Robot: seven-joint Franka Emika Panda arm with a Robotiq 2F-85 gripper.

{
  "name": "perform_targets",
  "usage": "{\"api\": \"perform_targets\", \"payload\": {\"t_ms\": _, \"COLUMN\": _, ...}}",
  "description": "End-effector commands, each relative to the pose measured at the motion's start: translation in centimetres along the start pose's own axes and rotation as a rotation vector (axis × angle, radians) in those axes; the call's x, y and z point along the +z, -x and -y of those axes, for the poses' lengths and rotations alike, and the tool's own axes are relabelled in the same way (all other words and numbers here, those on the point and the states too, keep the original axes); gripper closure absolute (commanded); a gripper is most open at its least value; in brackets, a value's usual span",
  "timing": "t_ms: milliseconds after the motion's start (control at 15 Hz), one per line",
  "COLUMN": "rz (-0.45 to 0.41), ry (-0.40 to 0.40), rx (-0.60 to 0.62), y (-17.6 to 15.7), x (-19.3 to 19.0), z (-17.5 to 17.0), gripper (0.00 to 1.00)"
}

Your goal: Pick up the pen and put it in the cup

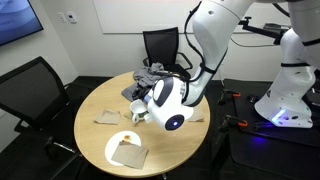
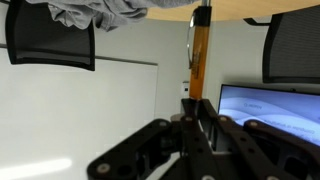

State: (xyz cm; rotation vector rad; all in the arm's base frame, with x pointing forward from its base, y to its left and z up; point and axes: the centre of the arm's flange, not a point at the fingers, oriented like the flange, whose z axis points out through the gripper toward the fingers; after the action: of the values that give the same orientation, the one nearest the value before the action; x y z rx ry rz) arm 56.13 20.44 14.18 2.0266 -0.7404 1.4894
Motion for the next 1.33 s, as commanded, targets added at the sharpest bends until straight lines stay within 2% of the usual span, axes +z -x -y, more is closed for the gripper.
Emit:
{"api": "perform_targets", "payload": {"t_ms": 0, "rz": -0.035, "ry": 0.001, "rx": 0.033, "y": 1.6, "x": 1.1, "z": 1.5, "gripper": 0.97}}
{"api": "perform_targets", "payload": {"t_ms": 867, "rz": -0.014, "ry": 0.071, "rx": 0.031, "y": 5.5, "x": 5.0, "z": 3.0, "gripper": 0.97}}
{"api": "perform_targets", "payload": {"t_ms": 933, "rz": -0.007, "ry": 0.079, "rx": 0.031, "y": 5.7, "x": 5.3, "z": 3.0, "gripper": 0.62}}
{"api": "perform_targets", "payload": {"t_ms": 1067, "rz": 0.001, "ry": 0.086, "rx": 0.031, "y": 6.1, "x": 5.6, "z": 2.9, "gripper": 0.54}}
{"api": "perform_targets", "payload": {"t_ms": 1267, "rz": 0.002, "ry": 0.088, "rx": 0.033, "y": 6.3, "x": 5.8, "z": 2.8, "gripper": 0.32}}
